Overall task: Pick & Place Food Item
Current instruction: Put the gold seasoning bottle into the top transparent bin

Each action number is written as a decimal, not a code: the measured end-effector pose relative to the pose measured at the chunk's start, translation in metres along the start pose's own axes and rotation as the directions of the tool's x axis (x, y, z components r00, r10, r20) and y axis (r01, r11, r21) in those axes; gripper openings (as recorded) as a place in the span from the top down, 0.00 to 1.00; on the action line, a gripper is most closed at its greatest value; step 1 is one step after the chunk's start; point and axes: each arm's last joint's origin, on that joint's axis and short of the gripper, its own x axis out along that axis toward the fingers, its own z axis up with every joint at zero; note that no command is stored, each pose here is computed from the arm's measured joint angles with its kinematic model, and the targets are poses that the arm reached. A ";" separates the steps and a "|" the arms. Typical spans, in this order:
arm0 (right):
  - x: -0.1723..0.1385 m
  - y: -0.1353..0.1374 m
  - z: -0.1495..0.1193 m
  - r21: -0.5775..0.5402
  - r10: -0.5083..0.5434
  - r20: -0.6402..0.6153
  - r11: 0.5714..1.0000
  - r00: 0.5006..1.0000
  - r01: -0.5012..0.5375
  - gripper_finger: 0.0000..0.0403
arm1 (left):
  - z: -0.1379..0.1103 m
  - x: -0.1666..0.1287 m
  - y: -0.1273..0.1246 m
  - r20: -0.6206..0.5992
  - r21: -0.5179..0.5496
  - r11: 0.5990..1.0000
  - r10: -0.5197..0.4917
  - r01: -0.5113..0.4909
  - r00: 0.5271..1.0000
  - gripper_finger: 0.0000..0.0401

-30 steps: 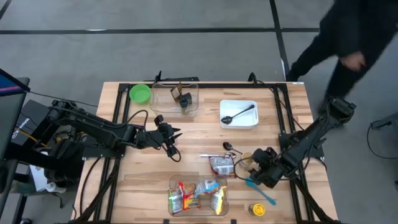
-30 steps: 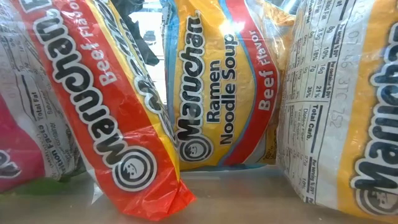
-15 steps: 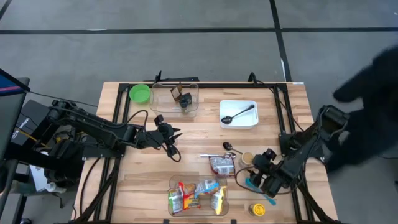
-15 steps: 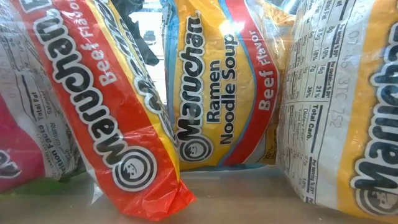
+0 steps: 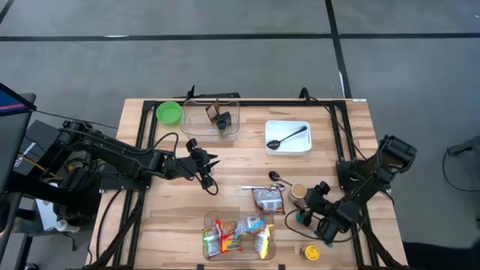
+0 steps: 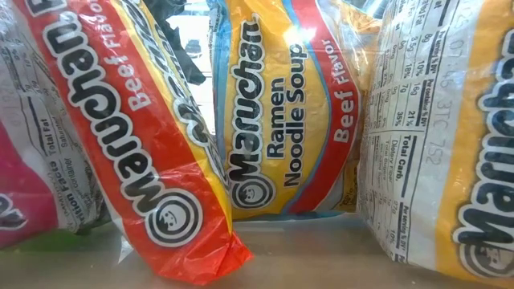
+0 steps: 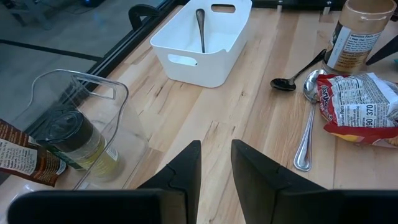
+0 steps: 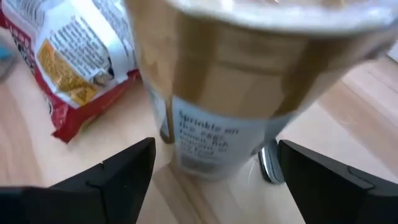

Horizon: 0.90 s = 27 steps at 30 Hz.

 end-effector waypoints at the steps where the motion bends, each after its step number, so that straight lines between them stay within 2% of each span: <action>1: 0.000 0.000 0.000 0.003 -0.001 0.002 1.000 1.000 0.001 0.18 | 0.000 0.000 0.000 0.000 0.000 1.000 0.000 0.000 1.000 0.80; 27: 0.018 -0.003 0.018 0.050 -0.072 0.048 0.996 0.996 0.070 0.18 | 0.000 0.000 0.000 0.000 0.000 1.000 0.000 0.000 1.000 0.80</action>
